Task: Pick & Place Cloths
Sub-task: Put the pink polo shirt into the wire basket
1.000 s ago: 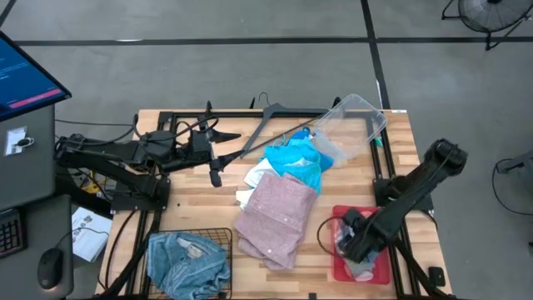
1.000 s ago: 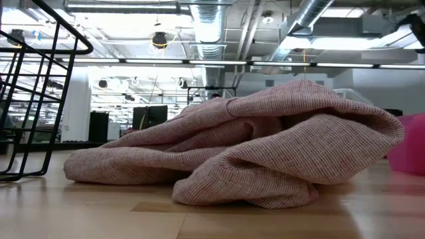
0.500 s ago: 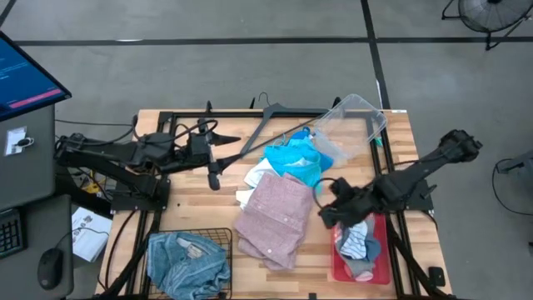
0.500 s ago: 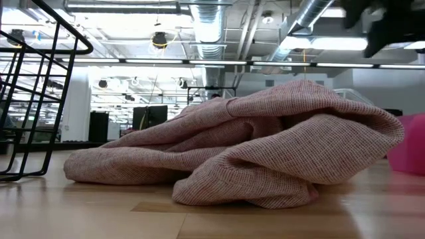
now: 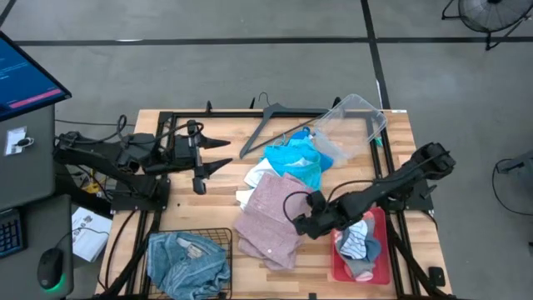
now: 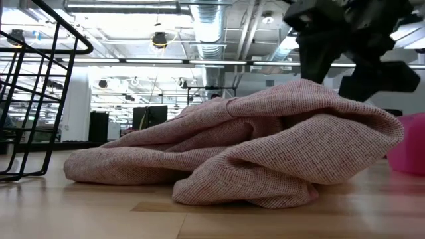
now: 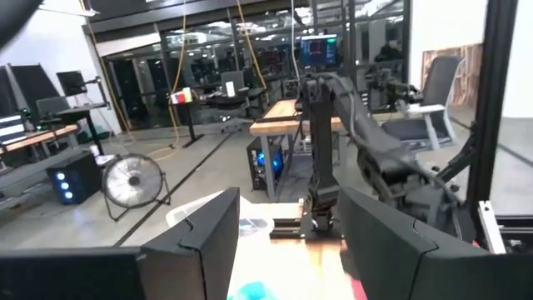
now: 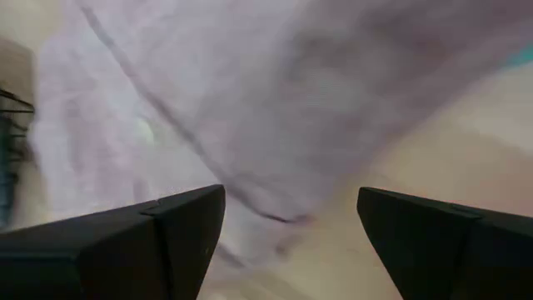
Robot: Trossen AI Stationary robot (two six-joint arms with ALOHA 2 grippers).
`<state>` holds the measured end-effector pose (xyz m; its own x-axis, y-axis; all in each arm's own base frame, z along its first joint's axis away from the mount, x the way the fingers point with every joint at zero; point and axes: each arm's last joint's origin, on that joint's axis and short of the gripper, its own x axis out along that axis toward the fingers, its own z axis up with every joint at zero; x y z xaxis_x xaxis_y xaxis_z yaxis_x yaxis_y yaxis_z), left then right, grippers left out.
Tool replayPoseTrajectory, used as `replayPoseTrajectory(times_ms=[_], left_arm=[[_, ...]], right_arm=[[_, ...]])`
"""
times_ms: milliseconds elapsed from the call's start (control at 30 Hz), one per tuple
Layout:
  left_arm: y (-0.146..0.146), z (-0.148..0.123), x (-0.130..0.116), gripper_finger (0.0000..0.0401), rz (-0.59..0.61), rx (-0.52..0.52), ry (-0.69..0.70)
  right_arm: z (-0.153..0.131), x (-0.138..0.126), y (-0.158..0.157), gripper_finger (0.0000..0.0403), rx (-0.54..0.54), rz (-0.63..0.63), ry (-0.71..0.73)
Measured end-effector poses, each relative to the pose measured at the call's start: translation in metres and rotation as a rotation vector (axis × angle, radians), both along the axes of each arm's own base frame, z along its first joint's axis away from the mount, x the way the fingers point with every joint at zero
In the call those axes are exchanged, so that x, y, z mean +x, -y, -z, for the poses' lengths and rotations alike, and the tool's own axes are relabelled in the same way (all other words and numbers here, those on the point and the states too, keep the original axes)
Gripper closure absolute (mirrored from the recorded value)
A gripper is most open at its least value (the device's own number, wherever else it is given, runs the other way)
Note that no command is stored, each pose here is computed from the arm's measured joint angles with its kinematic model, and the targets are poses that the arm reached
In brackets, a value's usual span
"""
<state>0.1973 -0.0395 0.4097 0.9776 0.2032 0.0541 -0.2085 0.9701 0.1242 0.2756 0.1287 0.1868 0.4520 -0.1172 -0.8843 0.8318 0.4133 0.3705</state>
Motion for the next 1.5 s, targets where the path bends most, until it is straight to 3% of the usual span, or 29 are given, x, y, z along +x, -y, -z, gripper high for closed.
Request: replayPoseTrajectory(times_ms=[233,467,533,667,733,900,1200,1500], left_arm=[[0.005,-0.005,-0.01,0.0215,0.036,-0.011,0.029],[0.006,-0.007,-0.015,0.0215,0.054,-0.014,0.039],[0.006,-0.008,-0.015,0.0215,0.053,-0.016,0.044],[0.006,-0.008,-0.016,0.0215,0.053,-0.014,0.042],[0.006,-0.008,-0.016,0.0215,0.053,-0.015,0.046],[0.006,-0.004,-0.015,0.0215,0.051,0.025,-0.004],[0.02,0.038,0.021,0.0212,0.129,0.234,-0.32],[0.034,0.102,0.081,0.0152,0.129,0.534,-0.627]], right_arm=[[0.028,0.019,-0.008,0.0131,0.017,0.013,0.029],[0.054,0.036,-0.002,0.0149,0.013,-0.062,0.002],[0.054,0.041,0.0,0.0187,0.009,-0.086,0.031],[0.053,0.051,0.006,0.0334,-0.001,-0.17,0.087],[0.049,0.055,0.009,0.0377,-0.022,-0.211,0.116],[0.019,0.057,0.019,0.0379,-0.05,-0.259,0.177],[-0.047,0.045,0.043,0.0379,-0.117,-0.304,0.331],[-0.055,0.044,0.054,0.0379,-0.136,-0.337,0.347]])
